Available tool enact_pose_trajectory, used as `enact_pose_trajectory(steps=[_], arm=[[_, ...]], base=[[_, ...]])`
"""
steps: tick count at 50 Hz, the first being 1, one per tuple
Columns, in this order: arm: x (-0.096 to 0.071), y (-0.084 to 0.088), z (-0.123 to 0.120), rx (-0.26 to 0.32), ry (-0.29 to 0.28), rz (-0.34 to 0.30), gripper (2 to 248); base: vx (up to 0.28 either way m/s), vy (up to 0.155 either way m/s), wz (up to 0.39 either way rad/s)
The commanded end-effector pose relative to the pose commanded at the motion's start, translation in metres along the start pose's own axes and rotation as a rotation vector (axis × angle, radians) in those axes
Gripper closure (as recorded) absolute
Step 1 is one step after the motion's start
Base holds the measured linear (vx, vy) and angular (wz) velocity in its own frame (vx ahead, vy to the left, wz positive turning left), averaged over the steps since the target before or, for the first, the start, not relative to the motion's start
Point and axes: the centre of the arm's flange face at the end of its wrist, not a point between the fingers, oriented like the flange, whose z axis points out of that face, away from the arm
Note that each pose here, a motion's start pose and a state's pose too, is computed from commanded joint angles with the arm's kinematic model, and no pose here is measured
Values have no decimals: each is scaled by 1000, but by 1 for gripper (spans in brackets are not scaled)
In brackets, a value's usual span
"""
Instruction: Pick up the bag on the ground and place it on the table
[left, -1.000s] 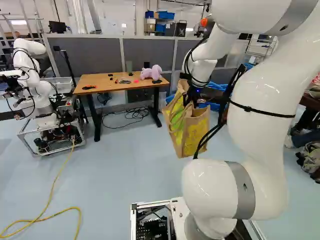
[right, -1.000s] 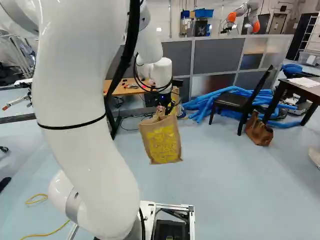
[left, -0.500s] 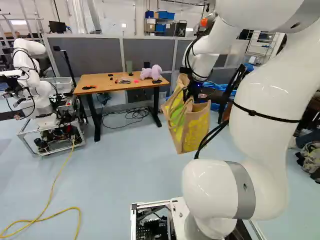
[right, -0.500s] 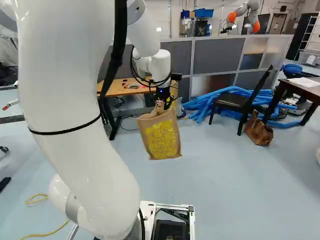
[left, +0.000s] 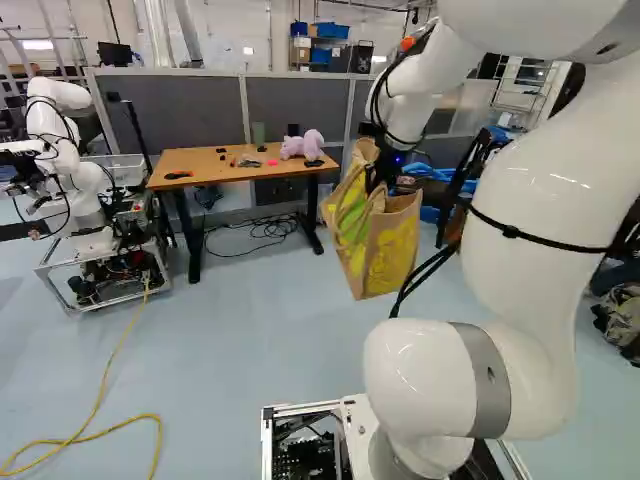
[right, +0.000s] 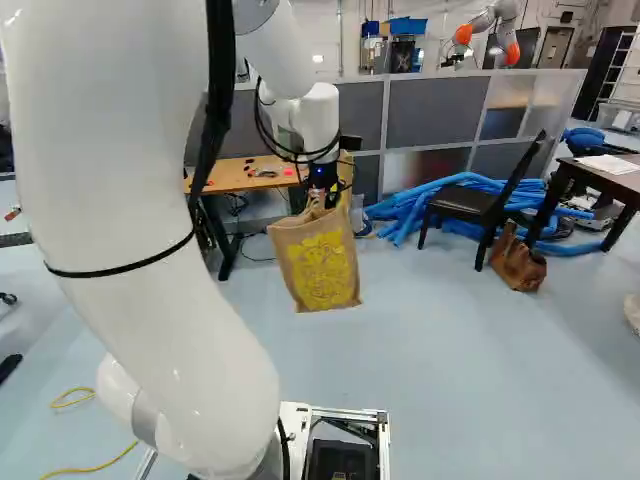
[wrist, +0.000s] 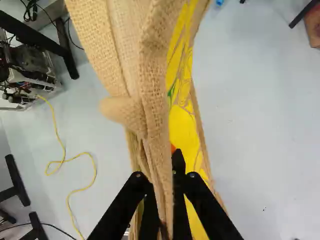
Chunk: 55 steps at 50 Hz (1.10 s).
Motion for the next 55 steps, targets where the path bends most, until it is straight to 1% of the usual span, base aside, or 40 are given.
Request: enact_pose_trajectory(steps=[55], arm=[[32, -21, -64, 46, -22, -48, 229]], base=[[0, 0, 0]])
